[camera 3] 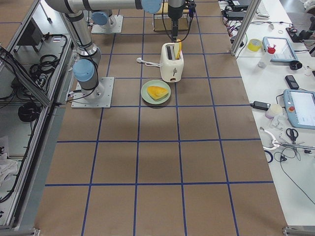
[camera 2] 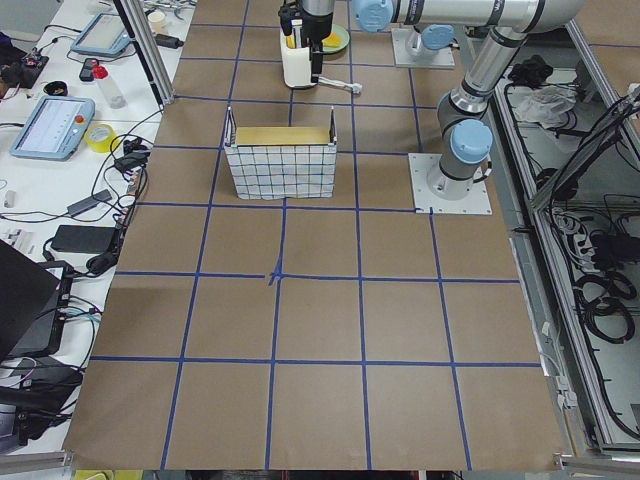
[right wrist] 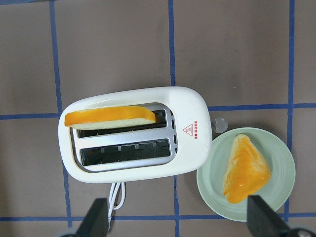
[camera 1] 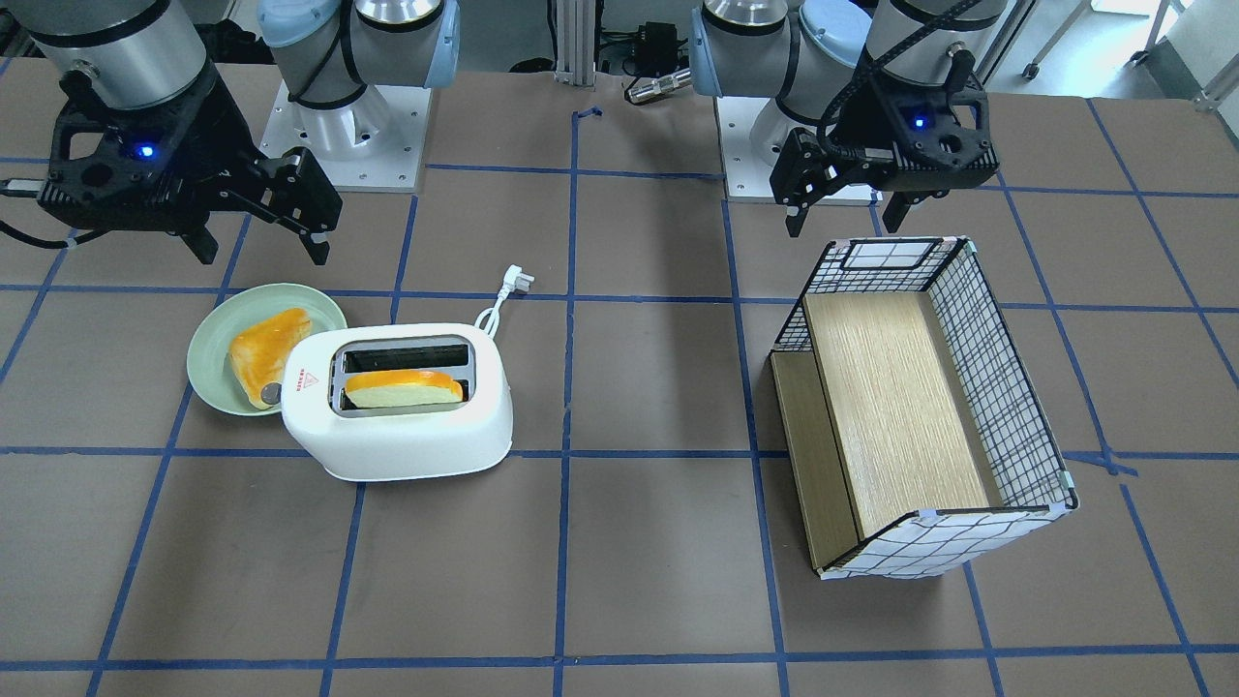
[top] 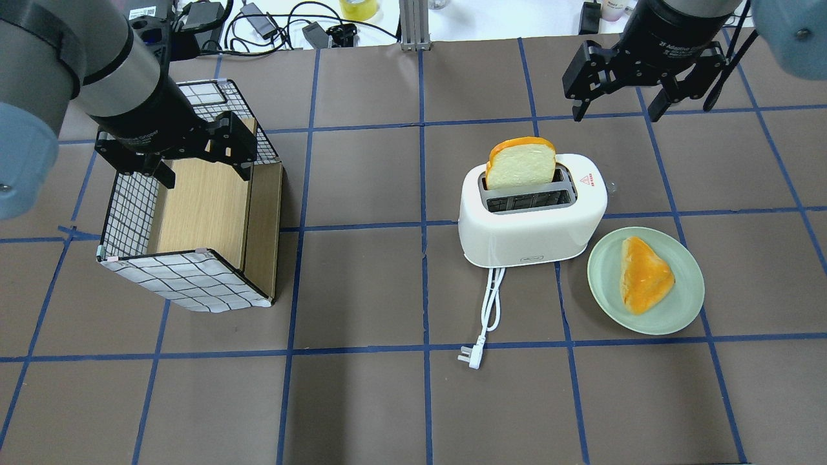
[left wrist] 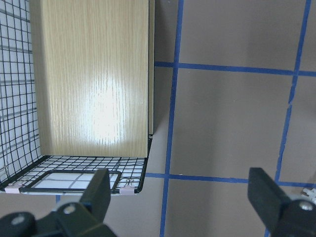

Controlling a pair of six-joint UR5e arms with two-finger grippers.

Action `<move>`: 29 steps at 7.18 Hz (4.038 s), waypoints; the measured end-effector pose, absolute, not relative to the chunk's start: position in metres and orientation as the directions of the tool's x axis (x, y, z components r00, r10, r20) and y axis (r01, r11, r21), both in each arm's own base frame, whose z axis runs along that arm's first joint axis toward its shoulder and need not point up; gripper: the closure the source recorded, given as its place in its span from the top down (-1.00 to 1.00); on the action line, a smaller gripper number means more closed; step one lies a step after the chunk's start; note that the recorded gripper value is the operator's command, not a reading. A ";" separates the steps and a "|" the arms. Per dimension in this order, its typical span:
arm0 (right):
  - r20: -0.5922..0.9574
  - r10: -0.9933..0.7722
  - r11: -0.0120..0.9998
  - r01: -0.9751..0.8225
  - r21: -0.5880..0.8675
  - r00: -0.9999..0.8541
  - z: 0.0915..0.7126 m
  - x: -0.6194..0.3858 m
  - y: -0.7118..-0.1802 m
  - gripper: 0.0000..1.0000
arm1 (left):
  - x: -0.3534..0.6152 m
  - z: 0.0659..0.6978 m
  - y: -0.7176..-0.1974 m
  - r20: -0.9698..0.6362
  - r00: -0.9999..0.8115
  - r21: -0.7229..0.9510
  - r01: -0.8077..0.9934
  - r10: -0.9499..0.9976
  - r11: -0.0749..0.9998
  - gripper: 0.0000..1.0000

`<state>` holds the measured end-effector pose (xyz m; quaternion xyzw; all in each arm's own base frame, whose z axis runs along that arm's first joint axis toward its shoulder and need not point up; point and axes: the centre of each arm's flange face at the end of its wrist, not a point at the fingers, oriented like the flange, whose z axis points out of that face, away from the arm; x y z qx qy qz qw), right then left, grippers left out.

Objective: Press toaster with right arm

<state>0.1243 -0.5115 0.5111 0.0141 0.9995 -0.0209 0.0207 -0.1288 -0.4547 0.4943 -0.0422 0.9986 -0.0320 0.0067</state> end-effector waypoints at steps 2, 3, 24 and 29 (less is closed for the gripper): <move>-0.038 0.022 0.999 0.024 -0.042 -0.999 0.511 0.125 -0.511 1.00 | -0.129 0.494 -0.455 -0.011 -0.996 -0.064 -0.084 -0.085 0.994 1.00; -0.037 0.020 0.999 0.021 -0.042 -0.999 0.511 0.126 -0.511 1.00 | -0.129 0.494 -0.455 -0.011 -0.996 -0.064 -0.084 -0.085 0.994 1.00; -0.081 -0.065 0.991 -0.055 -0.120 -0.995 0.393 0.023 -0.553 -1.00 | -0.129 0.494 -0.455 -0.011 -0.996 -0.064 -0.084 -0.085 0.994 1.00; -0.162 -0.070 0.990 -0.049 -0.129 -0.984 0.343 0.028 -0.550 -1.00 | -0.129 0.494 -0.455 -0.011 -0.996 -0.064 -0.084 -0.085 0.994 1.00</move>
